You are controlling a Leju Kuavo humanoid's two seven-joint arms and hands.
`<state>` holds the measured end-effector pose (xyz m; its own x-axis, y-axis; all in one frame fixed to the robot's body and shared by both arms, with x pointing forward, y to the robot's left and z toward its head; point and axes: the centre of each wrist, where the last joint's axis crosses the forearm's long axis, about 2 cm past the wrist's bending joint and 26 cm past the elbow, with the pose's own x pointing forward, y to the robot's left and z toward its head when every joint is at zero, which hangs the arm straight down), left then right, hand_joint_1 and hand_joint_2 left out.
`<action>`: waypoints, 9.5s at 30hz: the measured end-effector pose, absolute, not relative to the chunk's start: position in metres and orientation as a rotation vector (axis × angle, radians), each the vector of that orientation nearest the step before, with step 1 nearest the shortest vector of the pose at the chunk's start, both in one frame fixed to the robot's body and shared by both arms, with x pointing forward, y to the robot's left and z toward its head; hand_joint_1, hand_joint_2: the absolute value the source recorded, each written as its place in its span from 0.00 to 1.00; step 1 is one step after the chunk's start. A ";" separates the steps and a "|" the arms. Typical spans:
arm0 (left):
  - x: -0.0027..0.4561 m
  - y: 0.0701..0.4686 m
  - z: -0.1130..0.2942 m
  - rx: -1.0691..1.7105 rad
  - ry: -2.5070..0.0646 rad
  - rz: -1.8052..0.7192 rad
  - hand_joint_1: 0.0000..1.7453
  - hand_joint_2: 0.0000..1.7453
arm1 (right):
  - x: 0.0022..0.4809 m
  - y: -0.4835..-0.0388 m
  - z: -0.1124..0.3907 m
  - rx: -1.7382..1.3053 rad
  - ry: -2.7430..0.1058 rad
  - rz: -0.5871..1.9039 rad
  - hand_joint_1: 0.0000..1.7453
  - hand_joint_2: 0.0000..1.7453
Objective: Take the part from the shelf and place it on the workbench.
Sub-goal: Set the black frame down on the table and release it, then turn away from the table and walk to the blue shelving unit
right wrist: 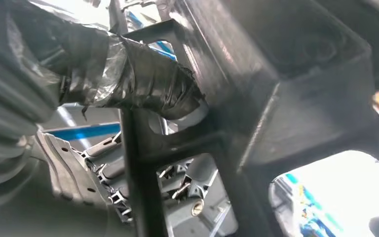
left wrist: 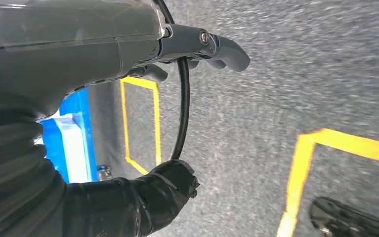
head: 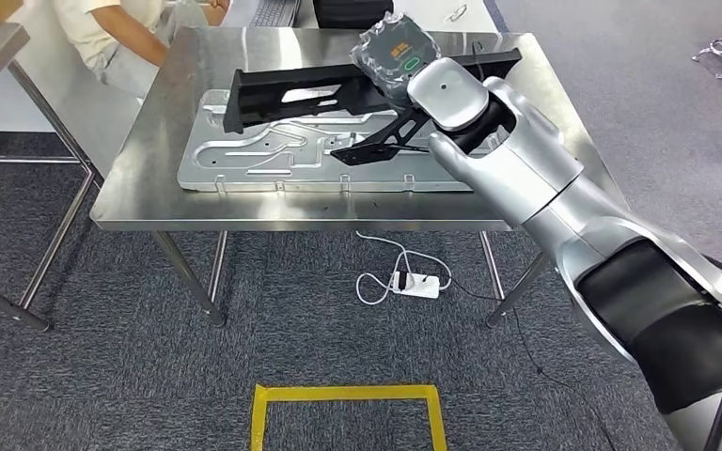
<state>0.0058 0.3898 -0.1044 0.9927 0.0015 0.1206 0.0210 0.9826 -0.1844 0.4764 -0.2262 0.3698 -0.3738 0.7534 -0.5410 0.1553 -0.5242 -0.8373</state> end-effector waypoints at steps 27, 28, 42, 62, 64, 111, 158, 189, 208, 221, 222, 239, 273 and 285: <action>0.015 0.387 -0.103 -0.255 -0.175 -0.018 0.00 1.00 | 0.492 -0.291 0.311 -1.673 -0.832 1.919 1.00 1.00; 0.016 0.386 -0.103 -0.256 -0.175 -0.018 0.00 1.00 | 0.491 -0.294 0.302 -1.663 -0.810 1.927 1.00 1.00; 0.020 0.388 -0.099 -0.245 -0.177 -0.013 0.00 1.00 | 0.487 -0.298 0.278 -1.633 -0.744 1.947 1.00 1.00; 0.013 0.393 -0.094 -0.211 -0.175 -0.011 0.00 1.00 | 0.483 -0.309 0.263 -1.578 -0.669 1.933 1.00 1.00; 0.013 0.393 -0.094 -0.210 -0.174 -0.011 0.00 1.00 | 0.483 -0.310 0.263 -1.575 -0.669 1.927 1.00 1.00; 0.037 0.388 -0.100 -0.217 -0.205 0.006 0.00 0.75 | 0.483 -0.375 0.253 -1.500 -0.402 1.655 0.00 0.00; 0.045 0.376 -0.096 -0.199 -0.190 0.008 0.00 0.00 | 0.475 -0.454 0.287 -1.814 -0.345 1.093 0.00 0.00; 0.028 0.389 -0.094 -0.192 -0.186 -0.024 0.00 0.00 | 0.476 -0.417 0.299 -1.832 -1.110 1.055 0.00 0.00; 0.013 0.390 -0.063 -0.161 -0.280 -0.170 0.00 0.00 | 0.353 -0.214 0.238 -1.466 -2.059 1.437 0.00 0.00; 0.016 0.378 -0.066 -0.191 -0.329 -0.092 0.00 1.00 | 0.327 -0.227 0.192 -1.107 -1.864 1.603 0.00 0.00; 0.014 0.377 -0.066 -0.187 -0.323 -0.078 0.00 1.00 | 0.326 -0.229 0.187 -1.074 -1.834 1.611 0.00 0.00; -0.008 0.356 -0.047 -0.182 -0.246 0.062 0.00 1.00 | 0.236 -0.320 0.012 -0.702 -1.024 1.684 0.00 0.00; 0.016 0.374 -0.057 -0.294 -0.177 -0.229 0.00 1.00 | 0.034 -0.325 -0.111 0.024 0.185 1.049 0.00 0.00; 0.023 0.372 -0.057 -0.263 -0.176 -0.241 0.00 1.00 | 0.036 -0.302 -0.112 -0.053 0.158 0.996 0.00 0.00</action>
<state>0.0231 0.3722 -0.0566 0.9560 -0.2119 0.2027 0.2575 0.9373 -0.2349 0.0360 -0.3023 -0.1122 0.5334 0.8313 -0.1564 -0.8390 0.5435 0.0275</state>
